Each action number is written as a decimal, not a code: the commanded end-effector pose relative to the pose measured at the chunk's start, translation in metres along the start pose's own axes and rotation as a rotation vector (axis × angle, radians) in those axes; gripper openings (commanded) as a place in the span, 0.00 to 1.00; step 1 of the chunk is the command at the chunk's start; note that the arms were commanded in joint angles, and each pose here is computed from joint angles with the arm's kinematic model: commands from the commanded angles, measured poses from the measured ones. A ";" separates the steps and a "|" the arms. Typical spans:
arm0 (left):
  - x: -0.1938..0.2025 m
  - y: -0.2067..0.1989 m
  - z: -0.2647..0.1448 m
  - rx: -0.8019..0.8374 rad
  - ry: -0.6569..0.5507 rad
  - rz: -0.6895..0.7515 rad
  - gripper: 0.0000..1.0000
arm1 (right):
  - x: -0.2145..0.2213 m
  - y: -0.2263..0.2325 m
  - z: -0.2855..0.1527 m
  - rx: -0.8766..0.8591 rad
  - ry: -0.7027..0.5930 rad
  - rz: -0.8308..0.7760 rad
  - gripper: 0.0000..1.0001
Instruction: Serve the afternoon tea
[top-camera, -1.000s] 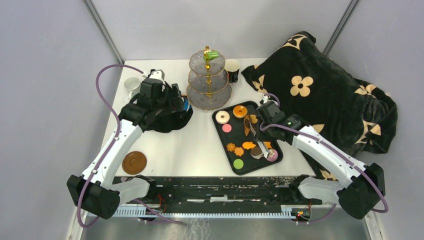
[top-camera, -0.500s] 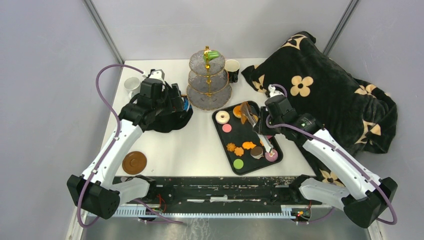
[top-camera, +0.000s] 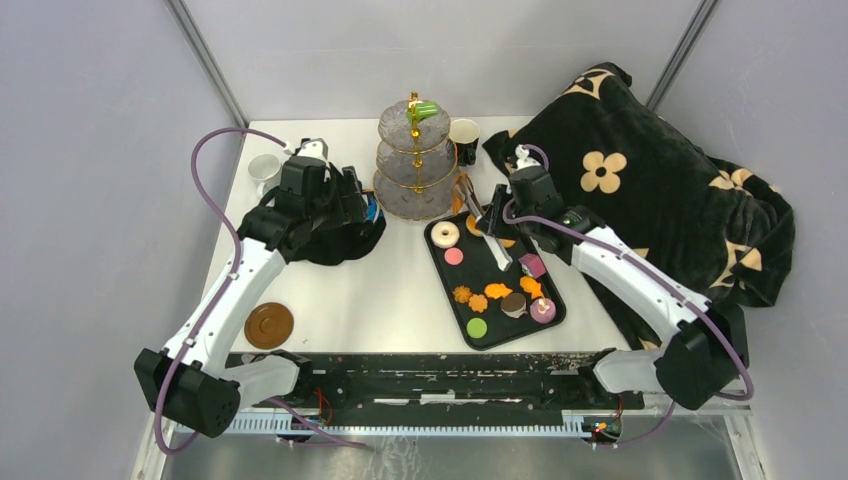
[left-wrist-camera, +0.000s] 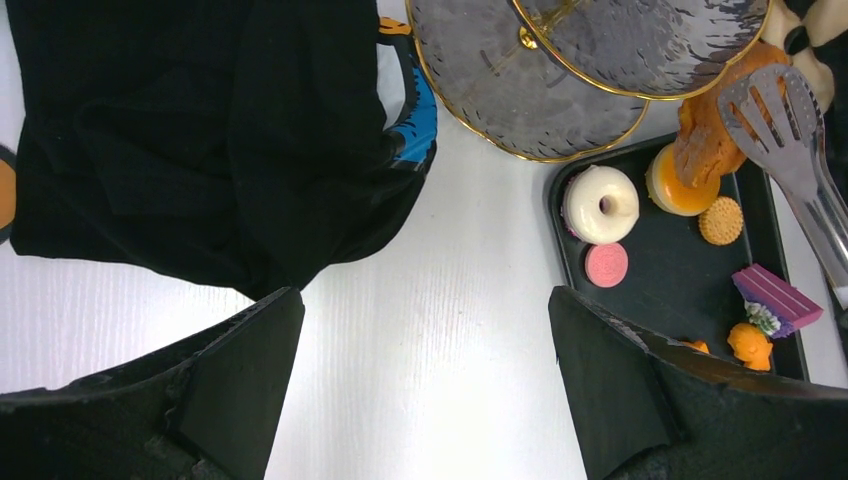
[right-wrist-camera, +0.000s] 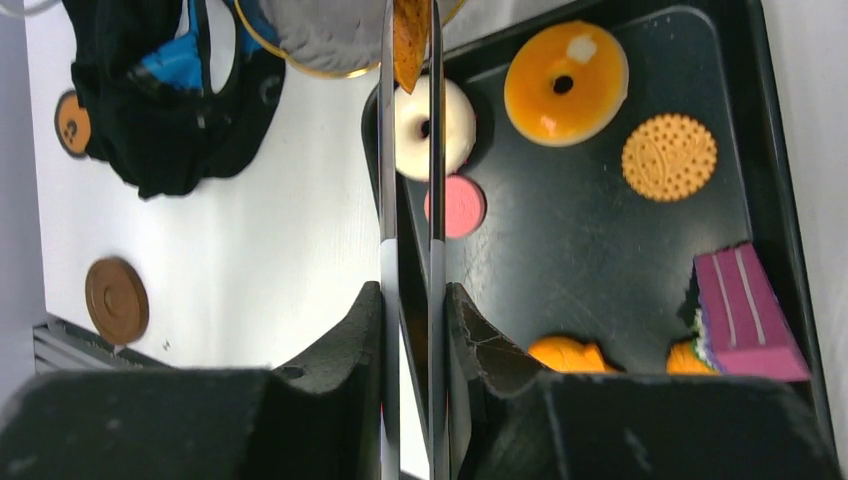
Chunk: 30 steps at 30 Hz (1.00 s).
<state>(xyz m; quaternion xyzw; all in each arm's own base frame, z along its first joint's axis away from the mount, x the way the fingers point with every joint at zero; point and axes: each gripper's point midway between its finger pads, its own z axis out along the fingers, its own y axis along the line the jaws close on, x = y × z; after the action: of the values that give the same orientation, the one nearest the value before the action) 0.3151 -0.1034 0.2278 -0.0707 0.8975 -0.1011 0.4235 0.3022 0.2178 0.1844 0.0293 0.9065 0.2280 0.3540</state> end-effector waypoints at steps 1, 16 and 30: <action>-0.024 0.002 -0.003 -0.023 -0.070 0.021 1.00 | -0.050 0.027 0.013 -0.116 -0.137 0.052 0.01; -0.040 0.006 0.001 -0.059 -0.101 0.042 1.00 | -0.070 0.026 0.086 -0.168 -0.089 0.103 0.01; -0.044 0.015 0.001 -0.105 -0.118 0.055 1.00 | -0.082 0.026 0.155 -0.270 -0.016 0.122 0.01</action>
<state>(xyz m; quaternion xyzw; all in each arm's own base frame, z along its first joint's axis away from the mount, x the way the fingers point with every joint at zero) 0.3301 -0.0857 0.2329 -0.0767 0.8942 -0.0496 0.4383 0.4412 0.2610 0.1112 0.0672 0.8974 0.3052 0.3113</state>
